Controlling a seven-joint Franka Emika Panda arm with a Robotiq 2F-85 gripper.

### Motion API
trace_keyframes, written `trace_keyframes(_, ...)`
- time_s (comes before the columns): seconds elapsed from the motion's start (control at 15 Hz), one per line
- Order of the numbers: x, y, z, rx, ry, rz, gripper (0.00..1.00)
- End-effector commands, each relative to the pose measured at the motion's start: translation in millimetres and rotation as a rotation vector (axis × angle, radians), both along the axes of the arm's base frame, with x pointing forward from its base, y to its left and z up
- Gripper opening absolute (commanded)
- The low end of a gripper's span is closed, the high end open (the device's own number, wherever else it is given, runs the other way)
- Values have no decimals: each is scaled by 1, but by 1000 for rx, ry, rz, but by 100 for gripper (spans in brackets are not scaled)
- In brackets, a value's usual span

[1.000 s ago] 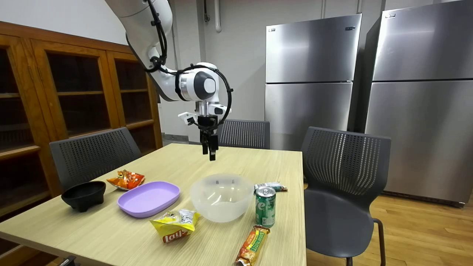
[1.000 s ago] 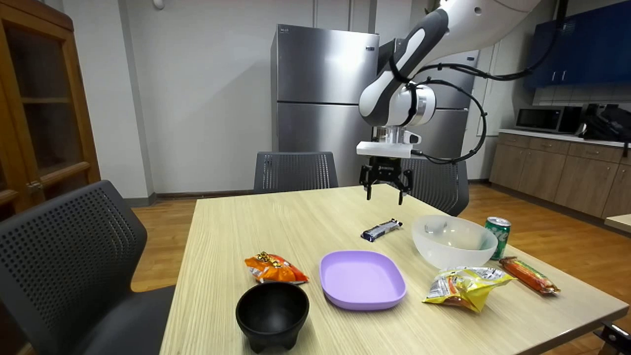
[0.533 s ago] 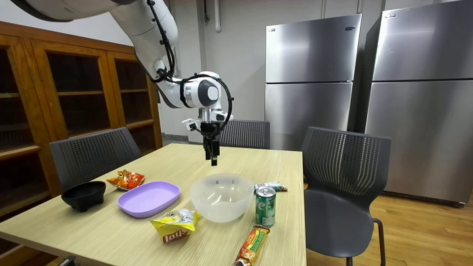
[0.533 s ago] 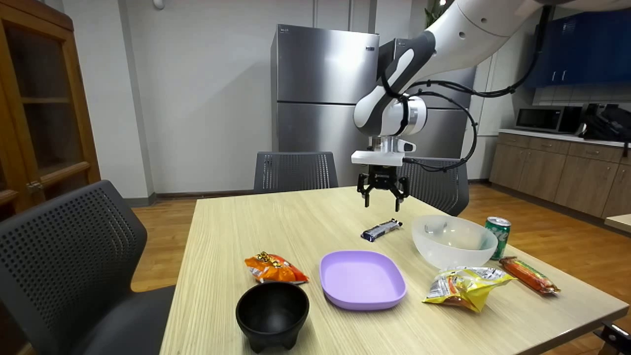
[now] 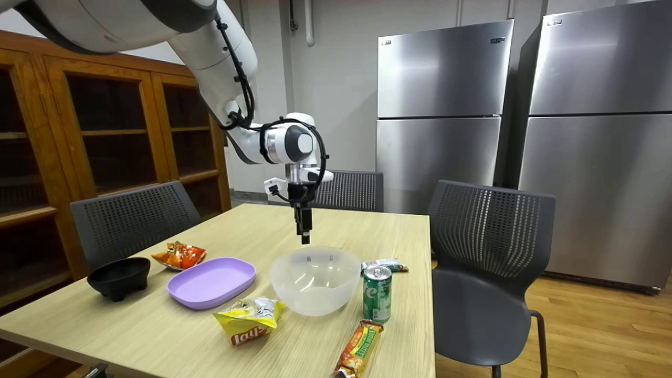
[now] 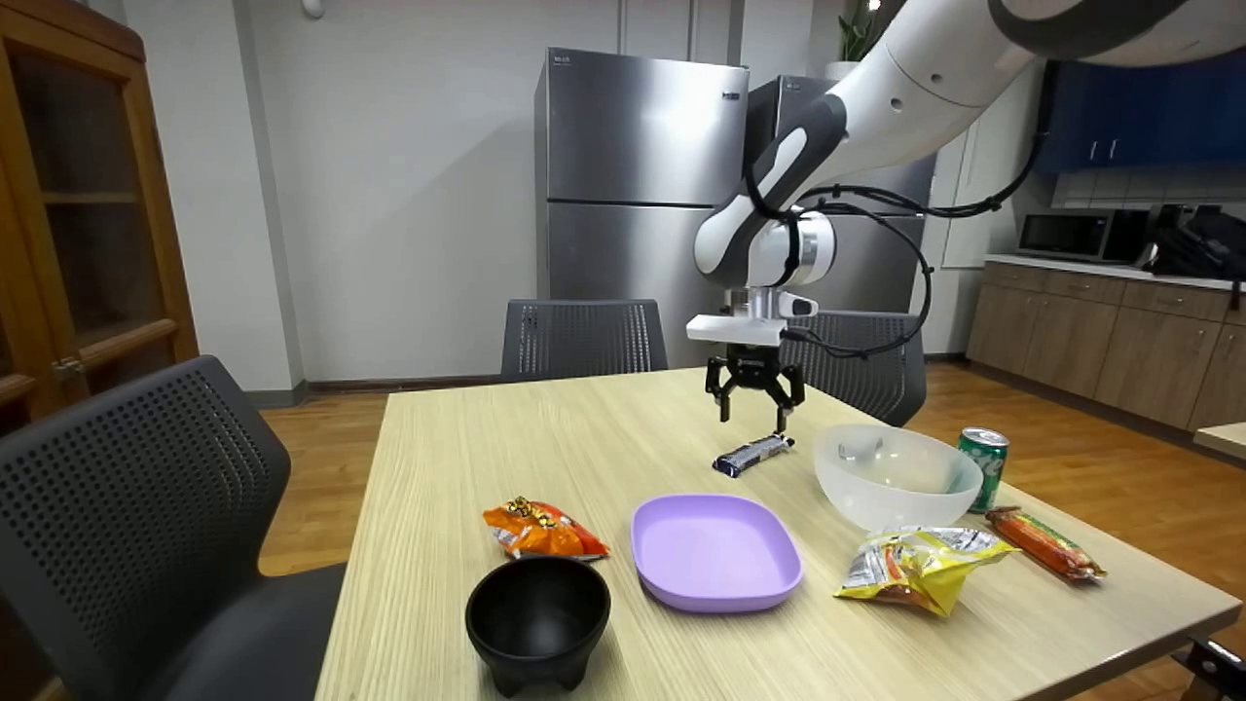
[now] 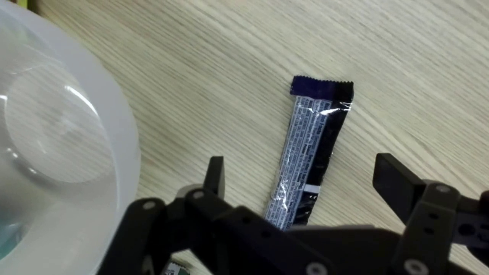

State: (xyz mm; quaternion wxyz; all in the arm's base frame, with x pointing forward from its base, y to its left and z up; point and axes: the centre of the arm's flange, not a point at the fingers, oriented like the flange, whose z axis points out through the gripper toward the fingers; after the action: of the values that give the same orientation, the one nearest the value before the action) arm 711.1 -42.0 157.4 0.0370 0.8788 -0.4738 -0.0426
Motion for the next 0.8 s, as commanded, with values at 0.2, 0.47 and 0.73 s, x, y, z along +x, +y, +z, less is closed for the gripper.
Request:
trace_keyframes(0.2, 11, 3, -24, -16, 9, -109, 100)
trace_keyframes(0.47, 9, 5, -36, -32, 16, -142, 100)
trace_keyframes(0.73, 9, 4, -44, -33, 29, -160, 100)
